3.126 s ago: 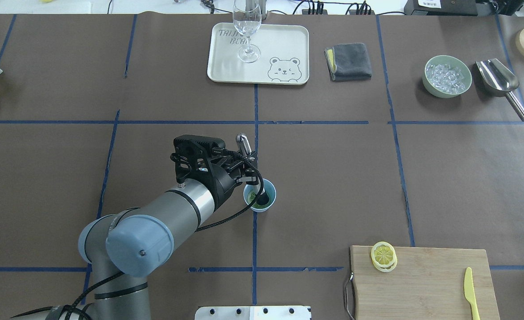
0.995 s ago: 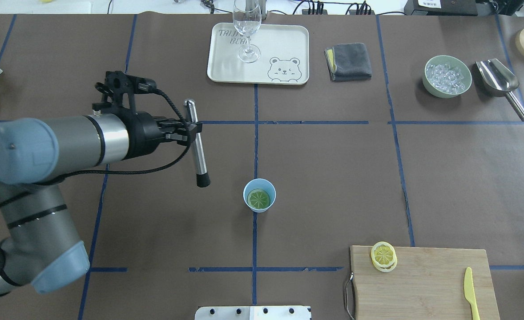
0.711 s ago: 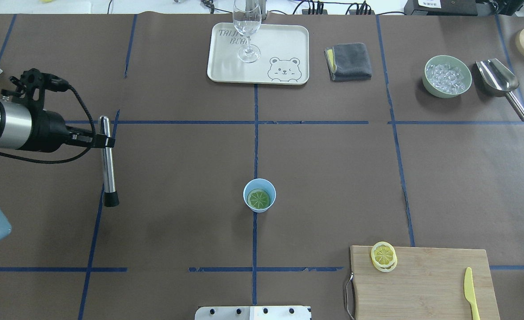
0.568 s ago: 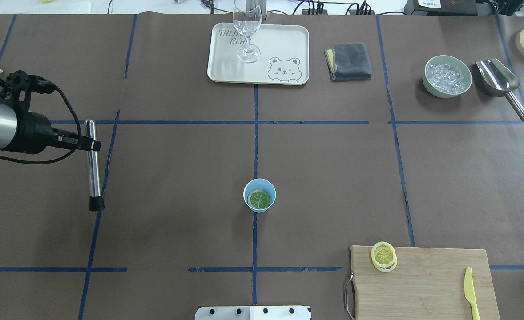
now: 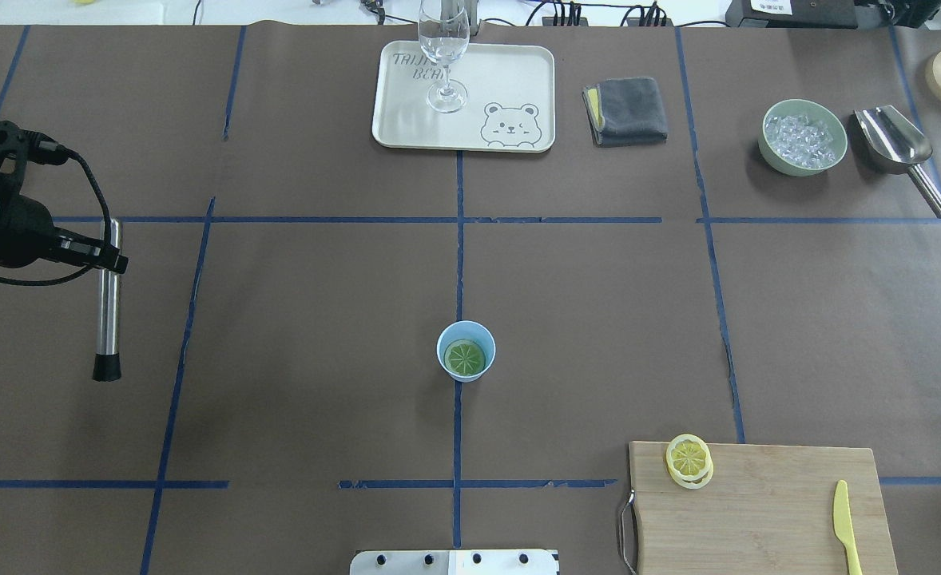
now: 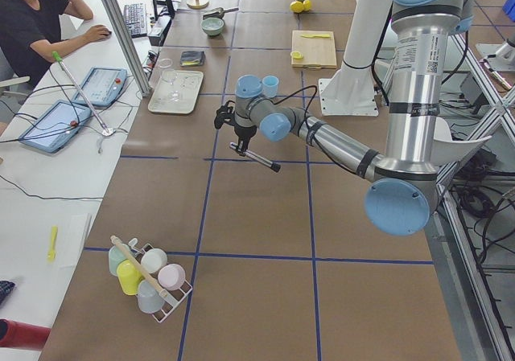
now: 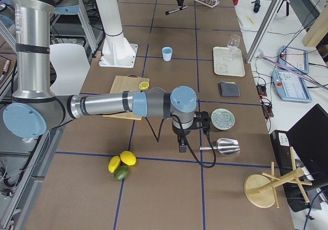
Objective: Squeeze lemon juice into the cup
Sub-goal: 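Lift the rod out of the cup and carry it back with the left gripper, then lower the rod onto the table and open the left gripper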
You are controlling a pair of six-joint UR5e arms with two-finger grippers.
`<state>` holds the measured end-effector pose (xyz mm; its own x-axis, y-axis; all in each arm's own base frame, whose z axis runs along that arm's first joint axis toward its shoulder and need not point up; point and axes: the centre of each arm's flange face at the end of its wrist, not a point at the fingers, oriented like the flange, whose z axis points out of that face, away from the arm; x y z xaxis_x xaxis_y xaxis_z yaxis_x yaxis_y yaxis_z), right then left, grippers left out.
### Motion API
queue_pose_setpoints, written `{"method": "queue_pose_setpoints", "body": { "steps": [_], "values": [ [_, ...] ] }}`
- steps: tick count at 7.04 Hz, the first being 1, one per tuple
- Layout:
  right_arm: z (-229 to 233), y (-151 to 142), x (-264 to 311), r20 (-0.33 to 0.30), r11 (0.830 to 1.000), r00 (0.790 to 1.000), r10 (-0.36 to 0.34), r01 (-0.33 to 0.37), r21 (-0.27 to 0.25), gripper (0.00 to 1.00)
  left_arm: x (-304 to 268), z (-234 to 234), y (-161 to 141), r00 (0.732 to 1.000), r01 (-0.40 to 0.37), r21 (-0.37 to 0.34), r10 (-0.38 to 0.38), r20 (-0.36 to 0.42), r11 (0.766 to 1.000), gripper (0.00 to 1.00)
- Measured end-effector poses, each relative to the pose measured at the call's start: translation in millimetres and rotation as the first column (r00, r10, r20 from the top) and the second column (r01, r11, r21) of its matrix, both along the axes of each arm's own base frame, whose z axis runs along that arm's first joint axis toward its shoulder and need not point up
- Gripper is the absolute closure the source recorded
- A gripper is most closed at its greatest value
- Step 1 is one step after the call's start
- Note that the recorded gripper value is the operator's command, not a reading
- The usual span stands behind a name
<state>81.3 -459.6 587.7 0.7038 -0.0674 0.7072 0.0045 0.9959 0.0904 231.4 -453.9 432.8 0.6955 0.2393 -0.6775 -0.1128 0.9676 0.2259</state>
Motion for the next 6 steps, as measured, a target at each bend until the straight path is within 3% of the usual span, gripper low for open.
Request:
{"method": "queue_pose_setpoints", "body": {
  "steps": [3,6],
  "values": [
    [-3.7,-1.8,-0.8,0.002,1.0,1.0,0.001,-0.001,0.005,0.0,11.9,41.4,-18.2,0.984,-0.111,-0.09,0.122,0.132,0.99,1.0],
    [-12.8,-1.5,-0.1,0.003,1.0,1.0,0.002,-0.002,0.024,0.0,29.9,92.8,-35.3,0.987,-0.02,-0.259,0.06,0.15,0.966,1.0]
  ]
}}
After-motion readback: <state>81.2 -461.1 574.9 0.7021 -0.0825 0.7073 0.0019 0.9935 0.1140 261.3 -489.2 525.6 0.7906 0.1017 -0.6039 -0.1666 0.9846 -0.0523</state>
